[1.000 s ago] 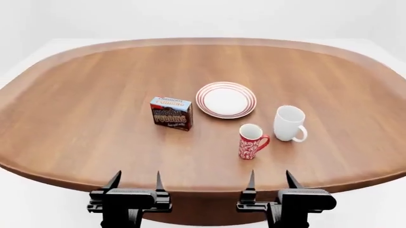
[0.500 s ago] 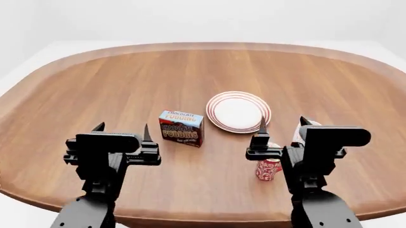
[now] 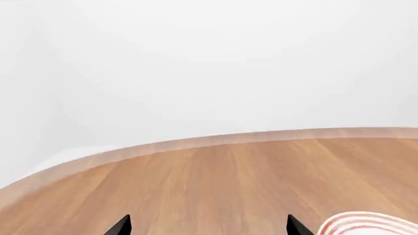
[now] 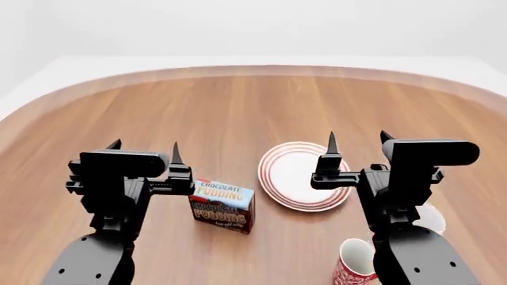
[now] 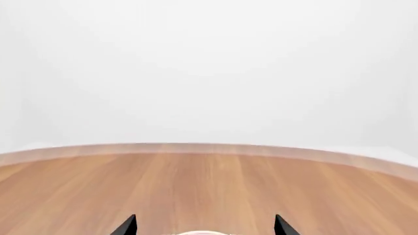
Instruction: Put the chocolate pudding to the right of the plate.
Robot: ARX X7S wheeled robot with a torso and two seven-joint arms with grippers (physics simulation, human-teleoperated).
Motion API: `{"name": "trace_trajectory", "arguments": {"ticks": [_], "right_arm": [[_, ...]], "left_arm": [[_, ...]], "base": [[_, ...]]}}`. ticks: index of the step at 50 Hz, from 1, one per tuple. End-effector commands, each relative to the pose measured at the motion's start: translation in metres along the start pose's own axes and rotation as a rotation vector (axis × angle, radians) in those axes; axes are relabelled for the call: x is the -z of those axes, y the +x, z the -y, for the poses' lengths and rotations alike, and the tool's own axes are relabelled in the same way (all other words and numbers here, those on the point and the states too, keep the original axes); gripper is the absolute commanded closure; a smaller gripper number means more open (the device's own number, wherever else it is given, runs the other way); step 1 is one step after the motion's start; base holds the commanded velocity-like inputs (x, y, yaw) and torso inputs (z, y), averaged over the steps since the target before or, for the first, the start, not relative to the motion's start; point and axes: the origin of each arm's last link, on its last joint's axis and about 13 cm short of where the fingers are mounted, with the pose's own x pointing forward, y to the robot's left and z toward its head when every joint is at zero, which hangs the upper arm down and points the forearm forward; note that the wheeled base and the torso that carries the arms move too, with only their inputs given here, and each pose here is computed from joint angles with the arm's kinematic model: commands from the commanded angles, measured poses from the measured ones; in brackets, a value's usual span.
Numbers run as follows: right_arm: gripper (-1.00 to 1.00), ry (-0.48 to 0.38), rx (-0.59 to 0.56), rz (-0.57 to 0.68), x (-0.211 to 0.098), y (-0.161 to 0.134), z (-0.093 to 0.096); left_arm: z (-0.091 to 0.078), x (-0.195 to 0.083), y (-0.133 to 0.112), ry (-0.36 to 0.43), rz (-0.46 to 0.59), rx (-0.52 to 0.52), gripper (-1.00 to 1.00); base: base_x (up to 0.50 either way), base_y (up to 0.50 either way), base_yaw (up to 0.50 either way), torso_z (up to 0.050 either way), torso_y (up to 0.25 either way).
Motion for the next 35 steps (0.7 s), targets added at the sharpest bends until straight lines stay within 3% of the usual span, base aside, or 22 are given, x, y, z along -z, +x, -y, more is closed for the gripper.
{"name": "trace_trajectory", "arguments": {"ticks": [1, 20, 30, 35], "right_arm": [[-1.00, 0.003, -0.007, -0.004, -0.0021, 0.0005, 0.0001], [-1.00, -0.021, 0.021, -0.005, -0.0022, 0.0024, -0.0003], [-1.00, -0.026, 0.009, -0.006, -0.0029, 0.0027, -0.0011], [-1.00, -0.009, 0.019, 0.002, -0.0040, 0.0042, 0.0000]], "left_arm": [[-0.0015, -0.0025, -0.0002, 0.007, 0.004, -0.008, -1.00], [-0.0032, -0.0021, -0.0001, 0.003, 0.006, -0.014, -1.00], [-0.0035, -0.0020, -0.0005, 0.003, 0.007, -0.016, -1.00], [-0.0043, -0.0017, -0.0002, 0.001, 0.007, -0.019, -1.00]], "base": [[0.50, 0.00, 0.00, 0.000, 0.000], [0.50, 0.00, 0.00, 0.000, 0.001], [0.35, 0.11, 0.00, 0.000, 0.001], [0.02, 0.00, 0.00, 0.000, 0.000]]}}
